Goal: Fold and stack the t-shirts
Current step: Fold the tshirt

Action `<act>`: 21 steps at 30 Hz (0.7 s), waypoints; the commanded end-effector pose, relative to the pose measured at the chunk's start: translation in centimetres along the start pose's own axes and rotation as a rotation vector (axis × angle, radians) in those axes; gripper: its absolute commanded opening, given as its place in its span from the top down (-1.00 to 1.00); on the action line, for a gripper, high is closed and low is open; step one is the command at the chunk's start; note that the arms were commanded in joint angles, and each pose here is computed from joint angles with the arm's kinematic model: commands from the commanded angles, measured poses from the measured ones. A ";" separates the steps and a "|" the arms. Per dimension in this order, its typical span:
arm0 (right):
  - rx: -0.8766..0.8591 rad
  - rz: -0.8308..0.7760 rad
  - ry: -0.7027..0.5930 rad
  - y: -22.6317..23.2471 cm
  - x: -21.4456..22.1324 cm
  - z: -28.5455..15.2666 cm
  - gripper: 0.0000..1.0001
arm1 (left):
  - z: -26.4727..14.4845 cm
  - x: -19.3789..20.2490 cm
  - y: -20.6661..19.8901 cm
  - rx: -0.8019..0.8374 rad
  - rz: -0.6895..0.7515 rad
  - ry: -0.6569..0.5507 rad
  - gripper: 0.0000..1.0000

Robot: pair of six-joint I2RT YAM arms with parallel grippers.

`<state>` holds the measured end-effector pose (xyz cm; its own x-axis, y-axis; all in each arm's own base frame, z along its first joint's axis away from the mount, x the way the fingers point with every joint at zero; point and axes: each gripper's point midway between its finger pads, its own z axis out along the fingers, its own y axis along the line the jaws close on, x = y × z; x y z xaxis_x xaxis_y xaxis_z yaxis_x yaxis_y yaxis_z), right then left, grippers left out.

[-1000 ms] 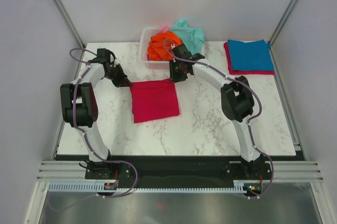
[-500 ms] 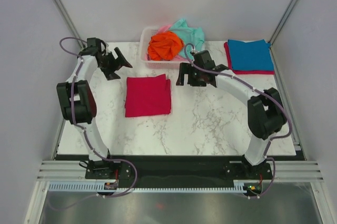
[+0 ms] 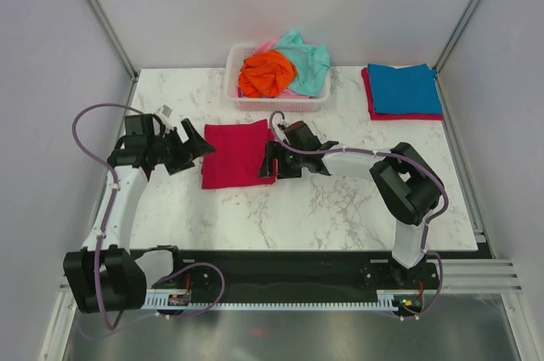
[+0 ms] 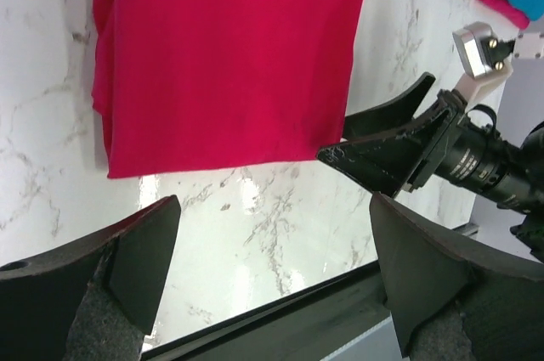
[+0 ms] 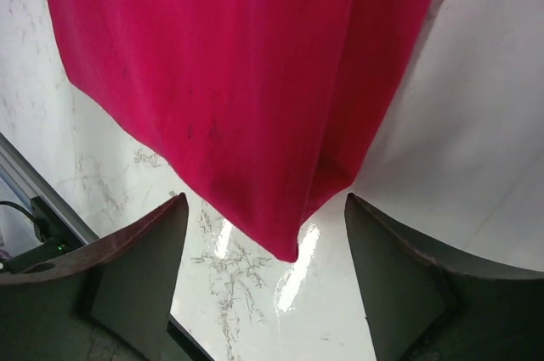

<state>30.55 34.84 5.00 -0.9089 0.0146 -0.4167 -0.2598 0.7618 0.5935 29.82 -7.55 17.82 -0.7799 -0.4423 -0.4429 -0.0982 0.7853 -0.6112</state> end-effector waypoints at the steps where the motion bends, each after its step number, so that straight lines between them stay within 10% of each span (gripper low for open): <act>1: -0.043 0.013 -0.045 1.7 -0.3 0.9 -0.63 | -0.9 1.8 0.4 0.028 0.094 -0.028 -0.99; 11: -0.019 0.027 0.001 1.3 3.4 0.6 0.88 | -1.0 3.3 2.4 -0.027 0.133 -0.072 -0.99; 18: 0.002 -0.028 0.117 2.0 11.2 -4.6 1.00 | -1.1 3.5 2.0 -0.006 0.135 -0.074 -0.99; 19: -0.028 -0.047 0.118 3.0 11.7 -6.0 0.91 | -1.1 3.5 2.0 -0.007 0.137 -0.075 -0.99; 21: -0.016 -0.059 0.179 2.7 14.5 -7.6 0.01 | -1.1 3.6 1.9 -0.003 0.139 -0.078 -0.99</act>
<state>17.83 33.79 5.50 -0.9241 -0.0883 -0.3719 -0.3102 0.7418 0.5946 25.67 -7.27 15.20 -0.7646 -0.4008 -0.5048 -0.0587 0.8232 -0.5647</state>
